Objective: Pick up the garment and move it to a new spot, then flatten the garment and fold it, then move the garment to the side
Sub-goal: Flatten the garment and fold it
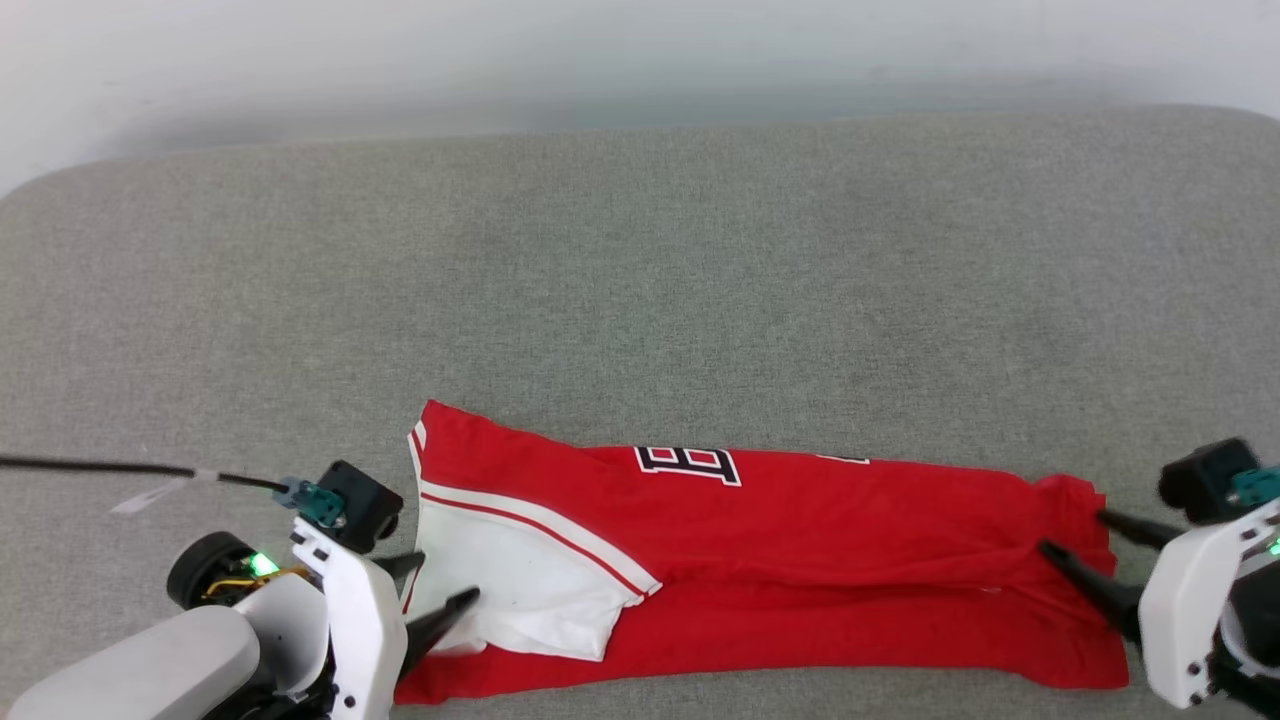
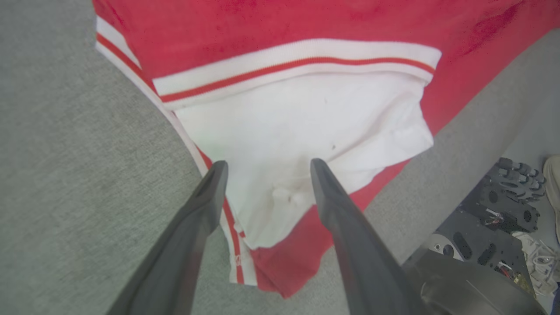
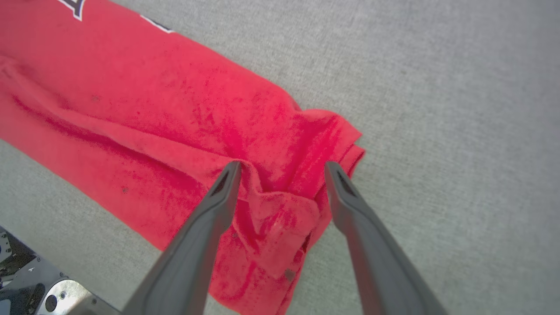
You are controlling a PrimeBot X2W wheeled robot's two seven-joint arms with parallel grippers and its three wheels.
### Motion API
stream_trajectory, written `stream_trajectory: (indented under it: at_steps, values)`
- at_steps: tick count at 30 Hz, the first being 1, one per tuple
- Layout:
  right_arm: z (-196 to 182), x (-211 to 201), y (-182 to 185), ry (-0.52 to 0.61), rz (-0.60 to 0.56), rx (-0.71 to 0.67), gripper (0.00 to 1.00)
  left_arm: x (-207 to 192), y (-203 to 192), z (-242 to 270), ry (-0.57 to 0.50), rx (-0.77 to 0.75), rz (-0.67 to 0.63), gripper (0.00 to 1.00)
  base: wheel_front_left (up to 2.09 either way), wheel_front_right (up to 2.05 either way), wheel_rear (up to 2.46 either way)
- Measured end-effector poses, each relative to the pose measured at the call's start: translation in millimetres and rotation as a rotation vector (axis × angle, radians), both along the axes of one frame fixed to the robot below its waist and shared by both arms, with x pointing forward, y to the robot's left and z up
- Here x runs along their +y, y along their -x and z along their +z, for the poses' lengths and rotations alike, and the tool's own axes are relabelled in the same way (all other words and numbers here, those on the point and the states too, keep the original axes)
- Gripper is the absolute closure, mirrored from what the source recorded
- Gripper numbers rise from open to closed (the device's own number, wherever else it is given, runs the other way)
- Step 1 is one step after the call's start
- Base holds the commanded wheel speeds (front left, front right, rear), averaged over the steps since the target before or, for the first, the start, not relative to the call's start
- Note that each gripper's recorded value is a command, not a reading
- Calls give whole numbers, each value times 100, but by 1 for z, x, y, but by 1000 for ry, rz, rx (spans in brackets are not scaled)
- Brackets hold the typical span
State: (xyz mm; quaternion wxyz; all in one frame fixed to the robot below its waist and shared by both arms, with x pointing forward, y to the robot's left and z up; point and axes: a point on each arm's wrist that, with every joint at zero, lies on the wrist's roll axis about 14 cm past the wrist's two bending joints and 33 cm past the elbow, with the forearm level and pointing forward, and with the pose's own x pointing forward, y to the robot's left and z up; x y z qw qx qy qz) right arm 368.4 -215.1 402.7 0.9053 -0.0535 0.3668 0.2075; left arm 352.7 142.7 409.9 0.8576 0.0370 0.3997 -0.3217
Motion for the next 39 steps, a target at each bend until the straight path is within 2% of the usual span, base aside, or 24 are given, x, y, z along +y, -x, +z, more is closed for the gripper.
stream_trajectory:
  at_steps: [7, 11, 18, 24, 29, 39]
  values:
    - [44, -15, -22, -84, -88, -175, 0, 11, -37, 46, 60, -333, 160, 0, 0, 0, 0]
    - [43, -30, -22, -120, -175, -188, 0, 19, -51, 62, 77, -506, 261, 0, 0, 0, 0]
    - [20, -46, -12, -205, -333, -110, 0, 33, -67, 71, 50, -642, 407, 0, 0, 0, 0]
    - [-4, -39, -3, -280, -407, -15, 0, 41, -78, 93, 42, -788, 507, 0, 0, 0, 0]
    - [-24, -23, 5, -323, -418, 74, 0, 50, -72, 97, 28, -851, 578, 0, 0, 0, 0]
    - [-41, 17, 14, -385, -348, 202, 0, 66, -55, 92, 16, -889, 694, 0, 0, 0, 0]
